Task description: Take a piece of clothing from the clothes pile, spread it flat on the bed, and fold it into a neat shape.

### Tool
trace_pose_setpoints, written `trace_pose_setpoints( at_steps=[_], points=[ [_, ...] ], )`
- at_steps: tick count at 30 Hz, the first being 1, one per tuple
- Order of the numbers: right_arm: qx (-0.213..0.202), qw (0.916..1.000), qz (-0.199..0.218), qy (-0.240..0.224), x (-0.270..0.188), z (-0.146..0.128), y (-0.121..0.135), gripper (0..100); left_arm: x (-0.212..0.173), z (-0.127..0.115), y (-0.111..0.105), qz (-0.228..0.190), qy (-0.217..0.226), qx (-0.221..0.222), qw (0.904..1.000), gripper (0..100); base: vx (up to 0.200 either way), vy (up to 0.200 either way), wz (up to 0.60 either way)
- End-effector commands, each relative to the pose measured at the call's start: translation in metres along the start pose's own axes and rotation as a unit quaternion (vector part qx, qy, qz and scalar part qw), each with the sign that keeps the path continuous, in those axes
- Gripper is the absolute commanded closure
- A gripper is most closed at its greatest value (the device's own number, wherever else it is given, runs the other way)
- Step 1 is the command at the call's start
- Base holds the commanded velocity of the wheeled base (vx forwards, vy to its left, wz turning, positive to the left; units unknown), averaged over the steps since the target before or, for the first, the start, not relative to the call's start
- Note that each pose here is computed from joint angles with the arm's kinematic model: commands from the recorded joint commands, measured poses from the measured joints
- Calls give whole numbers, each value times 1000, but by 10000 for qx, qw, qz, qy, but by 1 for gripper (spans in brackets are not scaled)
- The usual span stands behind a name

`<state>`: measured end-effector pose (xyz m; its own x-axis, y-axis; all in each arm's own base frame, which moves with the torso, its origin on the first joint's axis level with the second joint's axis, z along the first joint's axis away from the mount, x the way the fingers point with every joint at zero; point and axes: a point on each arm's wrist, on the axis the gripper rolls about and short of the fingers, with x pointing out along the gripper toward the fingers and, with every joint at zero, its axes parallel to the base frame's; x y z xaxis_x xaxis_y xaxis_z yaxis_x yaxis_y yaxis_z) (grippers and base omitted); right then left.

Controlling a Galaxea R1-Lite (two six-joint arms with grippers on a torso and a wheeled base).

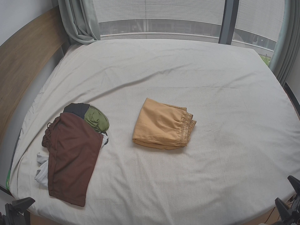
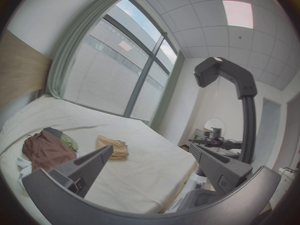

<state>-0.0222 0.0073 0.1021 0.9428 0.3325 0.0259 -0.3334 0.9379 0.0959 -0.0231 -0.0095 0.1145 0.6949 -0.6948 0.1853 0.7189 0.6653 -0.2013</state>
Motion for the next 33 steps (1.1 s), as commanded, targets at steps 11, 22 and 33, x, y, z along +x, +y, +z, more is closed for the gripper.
trace_pose_setpoints(
  at_steps=[11,22,33],
  points=[
    [-394,9792,-1992,-5,-4,-25,-10,0,-8,-30,9,2788,236,938,9555,0,0,0,0],
    [-534,9792,-1955,41,-4,-25,-10,0,-13,-35,15,3936,532,1288,9086,0,0,0,0],
    [-481,9821,-1819,37,-4,-25,-9,0,-13,-35,15,3877,503,1276,9115,0,0,0,0]
  ],
)
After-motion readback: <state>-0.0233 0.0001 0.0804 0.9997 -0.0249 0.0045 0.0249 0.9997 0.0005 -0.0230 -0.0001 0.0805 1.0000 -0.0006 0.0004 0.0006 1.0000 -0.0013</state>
